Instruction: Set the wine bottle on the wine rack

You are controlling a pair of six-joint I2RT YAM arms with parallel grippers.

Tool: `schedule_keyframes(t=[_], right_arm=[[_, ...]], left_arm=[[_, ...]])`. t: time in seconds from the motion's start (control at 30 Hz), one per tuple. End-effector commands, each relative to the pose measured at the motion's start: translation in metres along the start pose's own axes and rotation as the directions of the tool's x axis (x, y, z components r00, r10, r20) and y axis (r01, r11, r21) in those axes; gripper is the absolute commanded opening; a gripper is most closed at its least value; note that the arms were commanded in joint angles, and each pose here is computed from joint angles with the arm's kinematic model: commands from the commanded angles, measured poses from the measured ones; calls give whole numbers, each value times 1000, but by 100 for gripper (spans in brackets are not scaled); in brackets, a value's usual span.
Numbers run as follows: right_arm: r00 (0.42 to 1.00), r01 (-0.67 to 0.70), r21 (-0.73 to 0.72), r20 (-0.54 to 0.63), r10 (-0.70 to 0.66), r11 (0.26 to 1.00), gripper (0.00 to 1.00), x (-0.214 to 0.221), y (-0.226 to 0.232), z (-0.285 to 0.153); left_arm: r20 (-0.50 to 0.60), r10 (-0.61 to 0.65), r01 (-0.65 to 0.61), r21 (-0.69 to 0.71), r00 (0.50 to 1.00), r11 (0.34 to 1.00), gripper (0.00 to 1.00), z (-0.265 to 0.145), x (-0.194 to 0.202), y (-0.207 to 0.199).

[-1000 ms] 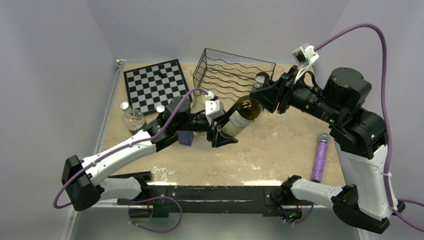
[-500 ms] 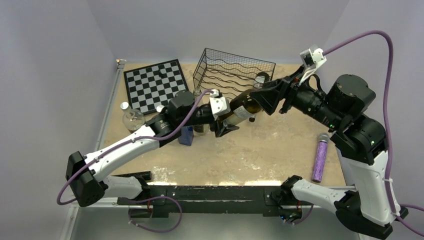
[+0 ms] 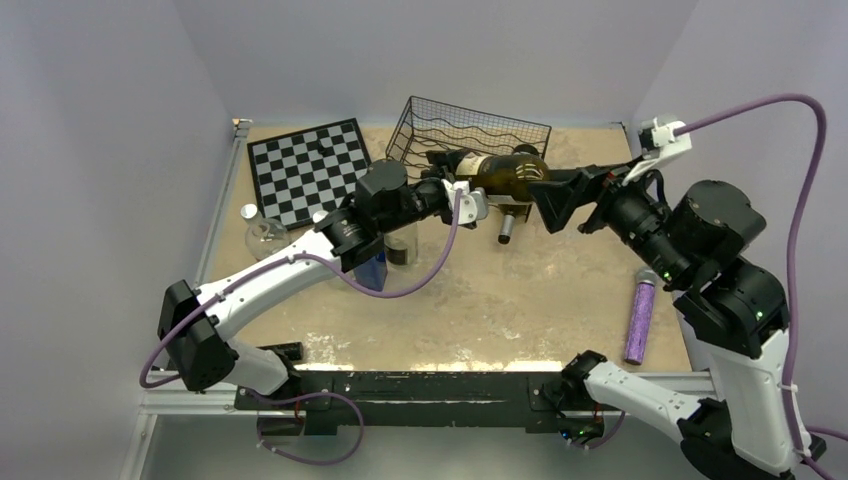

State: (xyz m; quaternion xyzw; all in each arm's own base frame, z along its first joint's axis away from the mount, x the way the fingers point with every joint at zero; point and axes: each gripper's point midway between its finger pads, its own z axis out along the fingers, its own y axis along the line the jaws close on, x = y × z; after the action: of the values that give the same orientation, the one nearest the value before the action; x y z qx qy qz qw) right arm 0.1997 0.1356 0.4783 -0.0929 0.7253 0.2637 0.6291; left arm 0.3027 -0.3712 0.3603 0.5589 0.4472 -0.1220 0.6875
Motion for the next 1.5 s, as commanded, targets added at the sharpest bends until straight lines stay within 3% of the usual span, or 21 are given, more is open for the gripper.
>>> schedule_keyframes(t=[0.0, 0.23, 0.33, 0.53, 0.67, 0.9, 1.3, 1.47], right_arm=[[992, 27, 63, 122, -34, 998, 99, -29, -12, -16], [987, 51, 28, 151, -54, 998, 98, -45, -4, -33], [991, 72, 29, 113, -75, 997, 97, -39, -5, -31], [997, 65, 38, -38, -64, 997, 94, -13, -7, -18], [986, 71, 24, -152, -67, 997, 95, 10, -11, -9], [928, 42, -168, -358, -100, 985, 97, 53, 9, -10], [833, -18, -176, -547, -83, 984, 97, 90, 9, -14], [816, -29, -167, -574, -73, 986, 91, 96, 7, -14]], left_arm=[[150, 227, -179, -278, 962, 944, 0, -11, -73, 89], [107, 323, -293, -226, 940, 929, 0, -9, -63, 86], [68, 399, -379, -200, 914, 903, 0, -5, -55, 83], [-8, 547, -531, -248, 837, 810, 0, -3, -51, 96], [18, 606, -569, -324, 795, 756, 0, -12, -71, 102], [-5, 658, -618, -350, 753, 704, 0, -18, -67, 99], [11, 639, -583, -397, 769, 709, 0, -28, -72, 102], [15, 628, -575, -387, 778, 721, 0, -27, -71, 101]])
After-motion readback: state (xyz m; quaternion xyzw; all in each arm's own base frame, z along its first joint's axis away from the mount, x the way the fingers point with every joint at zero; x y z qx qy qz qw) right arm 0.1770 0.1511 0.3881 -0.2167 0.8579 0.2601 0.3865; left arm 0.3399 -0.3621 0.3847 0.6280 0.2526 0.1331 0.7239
